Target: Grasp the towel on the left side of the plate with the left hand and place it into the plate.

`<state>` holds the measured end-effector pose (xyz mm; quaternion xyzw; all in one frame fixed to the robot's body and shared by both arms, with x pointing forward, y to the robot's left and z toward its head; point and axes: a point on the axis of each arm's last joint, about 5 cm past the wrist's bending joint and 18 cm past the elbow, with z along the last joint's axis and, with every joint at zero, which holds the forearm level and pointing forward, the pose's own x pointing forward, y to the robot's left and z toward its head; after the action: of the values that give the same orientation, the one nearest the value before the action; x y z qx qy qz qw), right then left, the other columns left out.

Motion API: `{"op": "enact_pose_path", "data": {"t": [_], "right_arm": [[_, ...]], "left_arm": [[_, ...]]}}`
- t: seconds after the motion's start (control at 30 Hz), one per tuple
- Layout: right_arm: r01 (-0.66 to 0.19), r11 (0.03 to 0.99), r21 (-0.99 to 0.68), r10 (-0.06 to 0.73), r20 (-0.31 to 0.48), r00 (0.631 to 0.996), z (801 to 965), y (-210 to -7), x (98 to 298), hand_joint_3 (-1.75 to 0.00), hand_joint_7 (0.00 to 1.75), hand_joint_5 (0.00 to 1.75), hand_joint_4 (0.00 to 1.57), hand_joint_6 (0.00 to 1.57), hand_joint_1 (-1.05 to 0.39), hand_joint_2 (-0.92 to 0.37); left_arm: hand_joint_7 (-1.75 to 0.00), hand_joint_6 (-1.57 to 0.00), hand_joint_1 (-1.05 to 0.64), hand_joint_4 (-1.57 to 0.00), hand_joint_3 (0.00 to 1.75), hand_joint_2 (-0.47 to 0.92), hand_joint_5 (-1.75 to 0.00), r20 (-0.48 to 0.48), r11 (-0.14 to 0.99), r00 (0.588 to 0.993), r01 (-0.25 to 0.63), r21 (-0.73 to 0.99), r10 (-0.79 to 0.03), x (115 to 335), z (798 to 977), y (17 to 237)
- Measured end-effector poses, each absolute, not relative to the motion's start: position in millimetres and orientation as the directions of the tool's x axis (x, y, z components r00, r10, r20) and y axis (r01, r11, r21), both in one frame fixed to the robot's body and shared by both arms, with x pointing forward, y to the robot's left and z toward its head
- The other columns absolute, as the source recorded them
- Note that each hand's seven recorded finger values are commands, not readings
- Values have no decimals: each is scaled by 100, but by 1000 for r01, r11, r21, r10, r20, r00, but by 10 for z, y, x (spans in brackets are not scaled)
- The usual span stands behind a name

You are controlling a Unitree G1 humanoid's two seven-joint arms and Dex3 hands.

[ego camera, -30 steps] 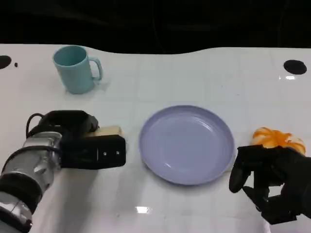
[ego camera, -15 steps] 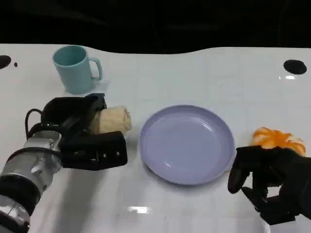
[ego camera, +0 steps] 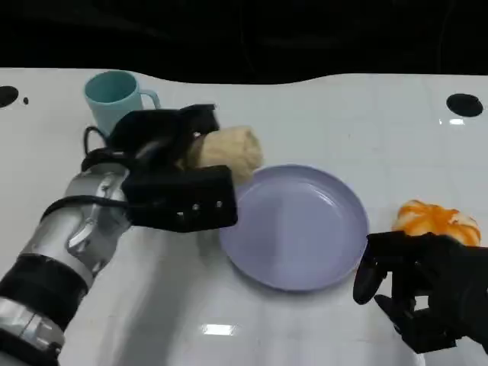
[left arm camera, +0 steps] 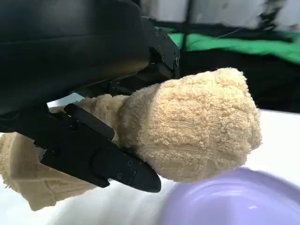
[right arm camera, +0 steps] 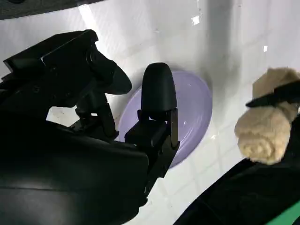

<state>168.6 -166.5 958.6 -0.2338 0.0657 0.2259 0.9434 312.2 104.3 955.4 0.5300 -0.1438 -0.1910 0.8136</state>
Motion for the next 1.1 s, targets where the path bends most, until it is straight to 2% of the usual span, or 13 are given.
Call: {"op": "enact_pose_path", "data": {"t": [0.13, 0.4, 0.5, 0.57, 0.6, 0.63, 0.7, 0.73, 0.8, 0.83, 0.93, 1.0, 1.1], "right_arm": [[-454, 788, -416, 390, -234, 891, 9593, -1669, 1682, -107, 143, 175, 73, 70, 0, -57], [-457, 786, -416, 398, -224, 889, 9616, -1669, 1666, -106, 144, 175, 73, 70, 0, -57], [-458, 783, -420, 404, -216, 889, 9631, -1657, 1658, -106, 144, 175, 74, 70, 1, -57], [-460, 782, -421, 406, -215, 888, 9632, -1653, 1657, -107, 144, 175, 75, 71, 0, -56], [-460, 782, -421, 407, -214, 888, 9634, -1652, 1655, -107, 144, 175, 75, 71, 0, -56], [-460, 782, -422, 408, -212, 888, 9640, -1650, 1652, -107, 144, 175, 74, 71, -1, -56], [-459, 781, -423, 406, -214, 888, 9651, -1644, 1645, -107, 144, 175, 74, 70, -1, -56], [-459, 781, -423, 404, -216, 889, 9655, -1641, 1641, -107, 144, 175, 74, 70, -1, -56], [-457, 782, -424, 402, -217, 889, 9667, -1640, 1635, -108, 144, 175, 74, 70, -1, -56], [-458, 781, -425, 404, -216, 889, 9671, -1639, 1633, -108, 144, 175, 74, 70, -1, -56], [-459, 780, -425, 405, -216, 889, 9675, -1640, 1632, -108, 144, 175, 74, 70, 0, -56], [-460, 780, -425, 406, -216, 888, 9676, -1643, 1632, -108, 143, 175, 74, 69, 0, -55], [-463, 778, -426, 409, -217, 887, 9679, -1651, 1632, -108, 143, 175, 73, 70, -1, -55]], "left_arm": [[-175, -61, -23, -87, 30, 84, -175, 54, 377, 859, 167, 911, -510, 3062, 9648, 881], [-175, -64, -23, -89, 76, 62, -175, 26, 372, 817, 233, 898, -575, 2899, 9551, 559], [-175, -63, -22, -89, 82, 61, -175, 23, 383, 812, 249, 890, -584, 2862, 9525, 501], [-164, -63, -23, -86, 83, 60, -175, 18, 387, 808, 261, 884, -588, 2841, 9499, 476], [-131, -72, -22, -83, 84, 61, -175, 17, 387, 806, 265, 883, -591, 2834, 9492, 467], [-113, -76, -22, -82, 83, 61, -175, 17, 389, 804, 269, 881, -594, 2828, 9487, 460], [-69, -87, -22, -75, 63, 69, -172, 6, 383, 794, 287, 878, -608, 2819, 9482, 449], [-42, -86, -25, -64, 42, 78, -159, -5, 375, 788, 299, 877, -616, 2814, 9479, 446], [-20, -81, -28, -53, 21, 88, -142, -37, 350, 774, 328, 877, -632, 2795, 9461, 445], [-8, -67, -35, -41, 19, 91, -102, -57, 330, 763, 344, 879, -643, 2784, 9450, 445], [-1, -41, -47, -34, 13, 92, -33, -131, 237, 735, 373, 897, -665, 2762, 9444, 453], [0, -30, -53, -28, 10, 92, -19, -164, 191, 731, 377, 906, -663, 2759, 9440, 467], [0, -19, -62, -20, 9, 92, -13, -175, 177, 734, 375, 910, -656, 2760, 9440, 474]]}}
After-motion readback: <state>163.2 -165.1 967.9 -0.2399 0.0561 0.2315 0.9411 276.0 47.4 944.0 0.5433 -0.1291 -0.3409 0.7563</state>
